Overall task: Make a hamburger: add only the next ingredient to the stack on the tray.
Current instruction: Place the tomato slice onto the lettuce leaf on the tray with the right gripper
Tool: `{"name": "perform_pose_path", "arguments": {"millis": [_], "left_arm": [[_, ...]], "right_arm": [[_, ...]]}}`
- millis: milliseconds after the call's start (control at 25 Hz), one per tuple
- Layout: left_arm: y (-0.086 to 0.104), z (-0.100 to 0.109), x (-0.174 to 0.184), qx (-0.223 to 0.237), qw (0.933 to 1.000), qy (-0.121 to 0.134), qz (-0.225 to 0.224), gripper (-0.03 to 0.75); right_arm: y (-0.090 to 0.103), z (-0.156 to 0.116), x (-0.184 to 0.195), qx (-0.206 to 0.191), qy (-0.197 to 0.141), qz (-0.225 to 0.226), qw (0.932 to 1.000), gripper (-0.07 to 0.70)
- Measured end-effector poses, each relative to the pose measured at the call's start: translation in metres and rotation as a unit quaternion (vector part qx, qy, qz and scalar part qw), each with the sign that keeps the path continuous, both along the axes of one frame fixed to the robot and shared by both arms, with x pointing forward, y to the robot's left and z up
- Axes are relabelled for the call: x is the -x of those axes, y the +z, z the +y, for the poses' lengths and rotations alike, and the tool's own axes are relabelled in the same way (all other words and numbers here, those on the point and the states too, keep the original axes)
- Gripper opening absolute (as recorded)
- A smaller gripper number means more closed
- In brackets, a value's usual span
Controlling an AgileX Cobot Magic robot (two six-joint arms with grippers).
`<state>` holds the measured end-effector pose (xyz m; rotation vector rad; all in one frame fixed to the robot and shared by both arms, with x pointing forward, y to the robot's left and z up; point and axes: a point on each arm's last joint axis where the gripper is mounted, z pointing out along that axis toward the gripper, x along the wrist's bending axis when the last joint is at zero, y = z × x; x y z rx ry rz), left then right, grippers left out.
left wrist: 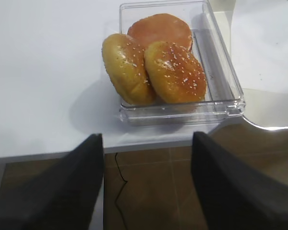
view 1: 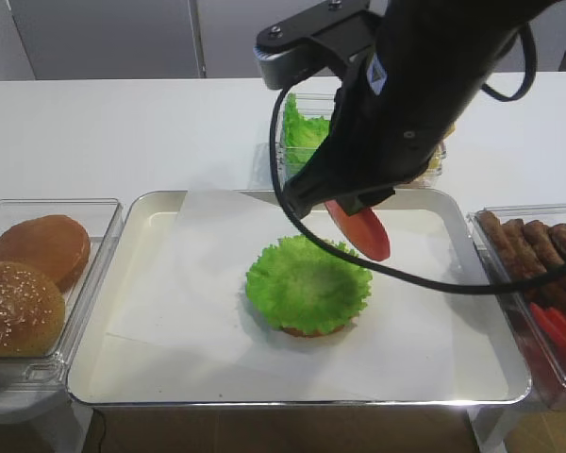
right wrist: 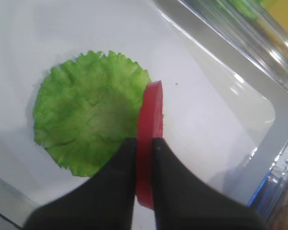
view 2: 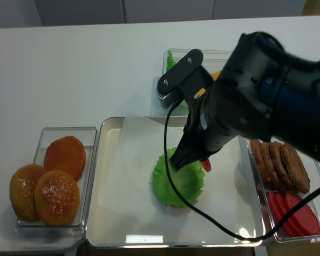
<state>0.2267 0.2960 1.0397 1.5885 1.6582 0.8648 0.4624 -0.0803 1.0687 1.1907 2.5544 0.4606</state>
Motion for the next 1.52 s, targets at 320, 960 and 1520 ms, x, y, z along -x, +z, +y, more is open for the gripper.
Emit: {"name": "perform_pose_path", "arguments": {"millis": [320, 960, 1520], "left_arm": [[0.000, 0.000, 0.000, 0.000, 1.0000, 0.000, 0.000, 0.428], [0.000, 0.000, 0.000, 0.001, 1.0000, -0.001, 0.000, 0.428], [0.000, 0.000, 0.000, 0.001, 1.0000, -0.001, 0.000, 0.428]], "right_arm": [[-0.016, 0.009, -0.008, 0.019, 0.015, 0.000, 0.9997, 0.077], [-0.023, 0.014, -0.006, 0.014, 0.029, 0.024, 0.9992, 0.078], [-0.024, 0.018, 0.000, -0.015, 0.016, 0.064, 0.9977, 0.449]]}}
